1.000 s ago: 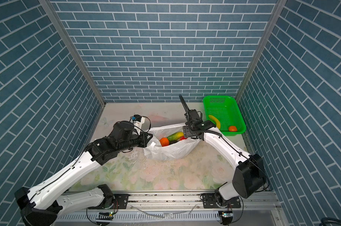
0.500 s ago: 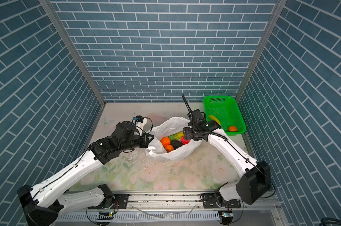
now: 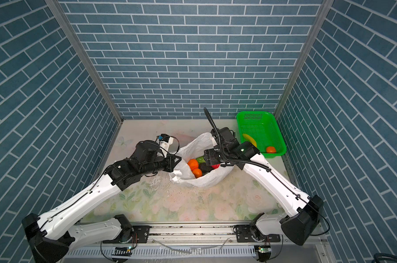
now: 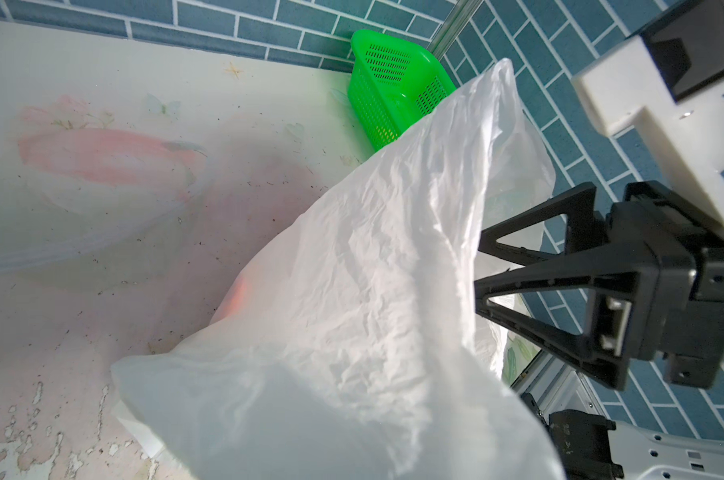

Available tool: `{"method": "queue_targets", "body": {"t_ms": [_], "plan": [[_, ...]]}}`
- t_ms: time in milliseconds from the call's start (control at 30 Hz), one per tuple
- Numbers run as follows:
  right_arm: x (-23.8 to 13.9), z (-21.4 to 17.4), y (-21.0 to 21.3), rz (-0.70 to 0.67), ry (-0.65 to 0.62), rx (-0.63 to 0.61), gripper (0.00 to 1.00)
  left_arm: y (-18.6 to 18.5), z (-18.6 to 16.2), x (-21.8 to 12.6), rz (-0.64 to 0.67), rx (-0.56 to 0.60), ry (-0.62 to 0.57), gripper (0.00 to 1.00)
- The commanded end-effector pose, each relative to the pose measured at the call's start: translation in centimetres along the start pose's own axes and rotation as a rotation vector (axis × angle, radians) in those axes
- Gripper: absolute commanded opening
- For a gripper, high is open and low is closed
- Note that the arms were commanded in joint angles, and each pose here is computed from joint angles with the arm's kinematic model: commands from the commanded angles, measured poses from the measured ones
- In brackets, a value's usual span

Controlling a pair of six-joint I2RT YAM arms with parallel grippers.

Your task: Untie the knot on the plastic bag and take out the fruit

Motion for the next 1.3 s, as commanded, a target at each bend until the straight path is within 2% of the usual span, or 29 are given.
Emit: {"method": "queue_targets", "body": {"t_ms": [0,133,233,367,567,733,833,967,1067,1267], "plan": [[1.3,0.5,1.8,0.107,-0.015,0.0,0.75,0.0,0.1,-0.5,-0.023,0.02,-0.043,0.0],[3.9,-1.7,2.5,0.09,-0.038,-0.014,0.69,0.2,0.1,-0.6,-0.006,0.003,-0.055,0.0],[4.6,-3.9,2.5,0.001,-0.095,-0.033,0.68,0.6,0.0,-0.6,0.02,-0.03,-0.067,0.0],[5.6,-7.2,2.7,-0.067,-0.079,-0.074,0.69,0.8,0.1,-0.2,0.03,-0.079,-0.083,0.0],[8.3,-12.2,4.2,-0.028,0.069,-0.114,0.7,0.5,0.6,0.8,0.004,-0.103,-0.105,0.0],[11.1,-15.4,6.6,0.077,0.207,-0.113,0.71,-0.5,1.1,2.0,-0.039,-0.068,-0.055,0.0],[11.5,-15.1,7.6,0.117,0.211,-0.12,0.72,-0.4,0.5,1.4,0.005,-0.044,0.01,0.0],[10.5,-12.5,8.1,0.098,0.149,-0.128,0.74,0.8,-0.6,-0.9,0.168,0.007,0.116,0.0],[10.1,-10.3,8.1,0.085,0.099,-0.117,0.75,1.4,-1.2,-2.5,0.242,0.037,0.165,0.0],[10.9,-7.2,7.7,0.062,-0.02,-0.05,0.75,1.7,-1.7,-2.5,0.272,0.052,0.211,0.0]]}}
Point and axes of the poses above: each gripper's point midway between its finger pads, its own x axis out along the fingers, its own y axis along the line the jaws close on, z = x × y, the point moved 10 cm from there along -x, back along the fingers, and after that the axes turned 15 degrees about -x, right-handed, at the moved point
